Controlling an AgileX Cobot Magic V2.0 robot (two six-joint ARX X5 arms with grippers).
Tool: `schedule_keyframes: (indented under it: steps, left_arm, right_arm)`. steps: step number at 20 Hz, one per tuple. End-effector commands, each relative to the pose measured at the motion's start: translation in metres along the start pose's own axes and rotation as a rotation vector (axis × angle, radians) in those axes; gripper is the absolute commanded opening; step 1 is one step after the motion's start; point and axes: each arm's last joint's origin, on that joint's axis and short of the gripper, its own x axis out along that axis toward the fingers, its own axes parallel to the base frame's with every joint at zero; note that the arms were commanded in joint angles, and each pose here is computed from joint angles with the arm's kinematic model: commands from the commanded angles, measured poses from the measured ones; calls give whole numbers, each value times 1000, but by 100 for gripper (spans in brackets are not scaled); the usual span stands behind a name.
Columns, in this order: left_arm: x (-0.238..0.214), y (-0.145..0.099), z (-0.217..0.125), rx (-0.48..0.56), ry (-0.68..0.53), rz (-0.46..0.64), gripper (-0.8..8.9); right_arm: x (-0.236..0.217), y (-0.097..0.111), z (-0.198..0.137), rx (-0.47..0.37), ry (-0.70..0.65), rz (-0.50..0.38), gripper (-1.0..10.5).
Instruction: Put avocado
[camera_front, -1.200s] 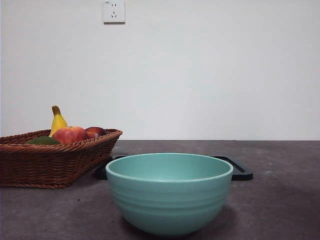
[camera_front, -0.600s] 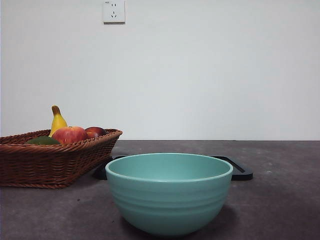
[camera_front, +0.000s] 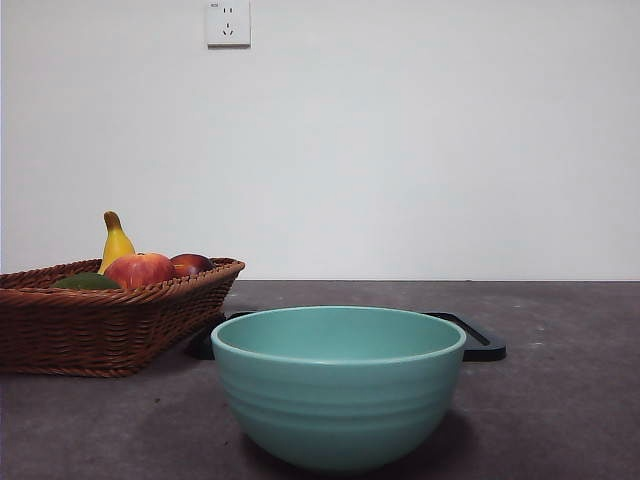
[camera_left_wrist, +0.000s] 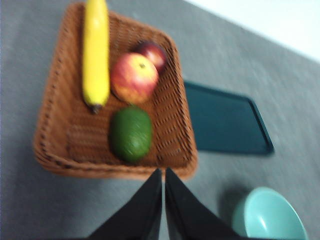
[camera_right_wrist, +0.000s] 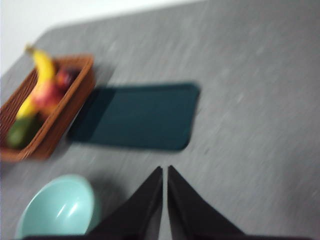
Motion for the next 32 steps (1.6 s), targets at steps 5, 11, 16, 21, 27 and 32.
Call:
schedule_keyframes:
  steps: [5, 11, 16, 21, 27, 32]
  left_arm:
    - [-18, -28, 32, 135, 181, -104, 10]
    - [-28, -40, 35, 163, 288, -154, 9]
    - [-29, -40, 32, 161, 320, -154, 12]
    - [-29, -40, 32, 159, 320, -153, 292]
    - [-18, -39, 38, 148, 331, -139, 352]
    - [22, -35, 58, 163, 344, -92, 352]
  right_arm:
    - [-9, 24, 36, -97, 216, 130, 7]
    - [-10, 41, 36, -187, 374, 254, 7]
    - [-9, 46, 34, -215, 402, 295, 8]
    - [-9, 46, 34, -214, 402, 294, 220]
    - [-8, 46, 34, -214, 401, 294, 358]
    - [-5, 45, 35, -206, 415, 290, 358]
